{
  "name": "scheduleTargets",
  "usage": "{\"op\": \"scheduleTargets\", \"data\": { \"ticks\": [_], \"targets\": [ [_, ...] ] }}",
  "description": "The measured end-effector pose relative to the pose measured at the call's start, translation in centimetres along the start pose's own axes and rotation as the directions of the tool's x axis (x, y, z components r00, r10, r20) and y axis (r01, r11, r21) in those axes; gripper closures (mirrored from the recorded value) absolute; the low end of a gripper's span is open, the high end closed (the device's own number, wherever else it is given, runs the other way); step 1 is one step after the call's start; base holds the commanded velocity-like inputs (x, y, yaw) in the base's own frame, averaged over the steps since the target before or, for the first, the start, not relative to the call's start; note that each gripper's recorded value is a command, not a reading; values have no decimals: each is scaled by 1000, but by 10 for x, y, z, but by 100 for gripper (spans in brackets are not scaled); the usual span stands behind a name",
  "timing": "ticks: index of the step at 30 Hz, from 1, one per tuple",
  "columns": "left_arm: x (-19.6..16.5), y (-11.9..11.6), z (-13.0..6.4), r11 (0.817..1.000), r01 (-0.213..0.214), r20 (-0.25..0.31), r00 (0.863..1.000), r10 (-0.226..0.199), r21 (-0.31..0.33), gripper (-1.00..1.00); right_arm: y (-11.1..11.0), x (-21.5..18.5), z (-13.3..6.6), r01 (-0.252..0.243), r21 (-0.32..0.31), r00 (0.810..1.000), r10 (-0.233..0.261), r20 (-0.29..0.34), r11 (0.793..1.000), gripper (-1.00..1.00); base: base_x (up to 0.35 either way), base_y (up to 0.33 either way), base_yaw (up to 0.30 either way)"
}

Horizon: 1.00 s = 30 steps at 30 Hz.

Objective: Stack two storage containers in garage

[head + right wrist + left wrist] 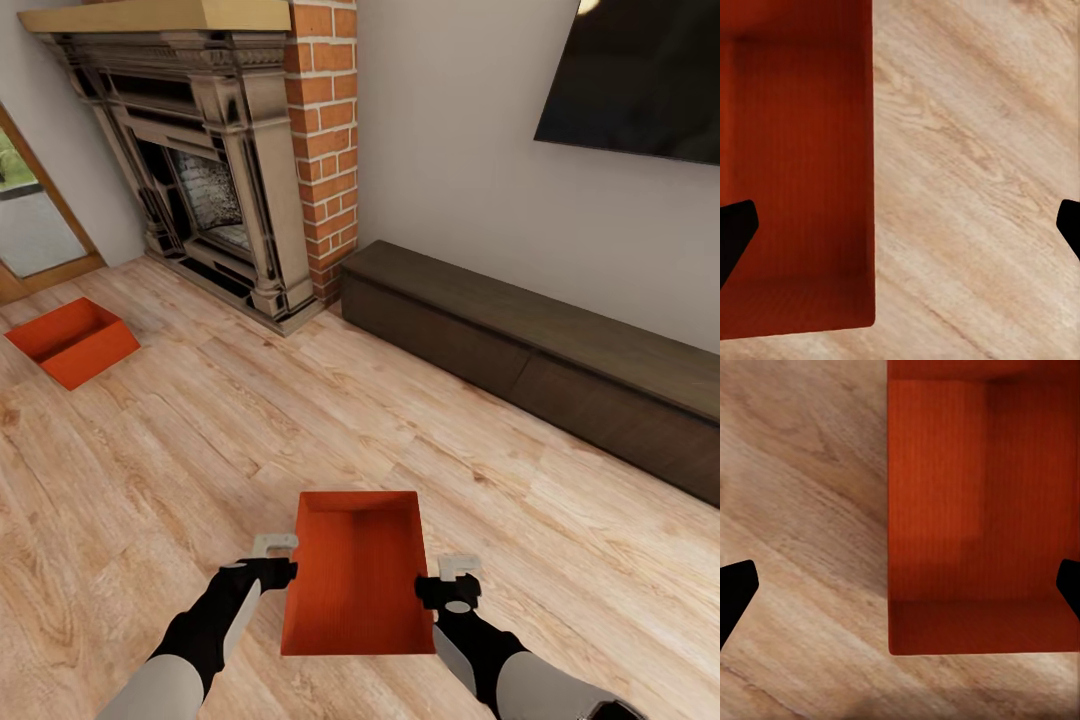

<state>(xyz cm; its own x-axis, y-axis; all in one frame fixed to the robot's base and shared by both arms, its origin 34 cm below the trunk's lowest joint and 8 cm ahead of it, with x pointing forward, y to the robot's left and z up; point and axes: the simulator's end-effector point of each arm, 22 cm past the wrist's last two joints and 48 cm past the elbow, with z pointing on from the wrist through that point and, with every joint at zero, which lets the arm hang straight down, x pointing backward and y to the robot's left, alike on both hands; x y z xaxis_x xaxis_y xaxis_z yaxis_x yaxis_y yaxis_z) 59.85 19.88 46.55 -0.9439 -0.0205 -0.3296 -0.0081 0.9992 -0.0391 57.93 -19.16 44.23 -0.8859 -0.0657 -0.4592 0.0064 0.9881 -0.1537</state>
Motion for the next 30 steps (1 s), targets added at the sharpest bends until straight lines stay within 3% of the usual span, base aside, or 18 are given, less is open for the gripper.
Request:
{"op": "scheduleTargets", "data": {
  "ticks": [14,30],
  "targets": [
    [-19,0,-5,1000,-1,42,999,1,2,-100,13,-25,-1,-5,-18,999,6,36,1000,-100,0,0,0],
    [-12,1,14,1000,0,45,999,0,3,-100,22,-14,17,-5,-39,999,6,36,999,-100,0,0,0]
  ]
}}
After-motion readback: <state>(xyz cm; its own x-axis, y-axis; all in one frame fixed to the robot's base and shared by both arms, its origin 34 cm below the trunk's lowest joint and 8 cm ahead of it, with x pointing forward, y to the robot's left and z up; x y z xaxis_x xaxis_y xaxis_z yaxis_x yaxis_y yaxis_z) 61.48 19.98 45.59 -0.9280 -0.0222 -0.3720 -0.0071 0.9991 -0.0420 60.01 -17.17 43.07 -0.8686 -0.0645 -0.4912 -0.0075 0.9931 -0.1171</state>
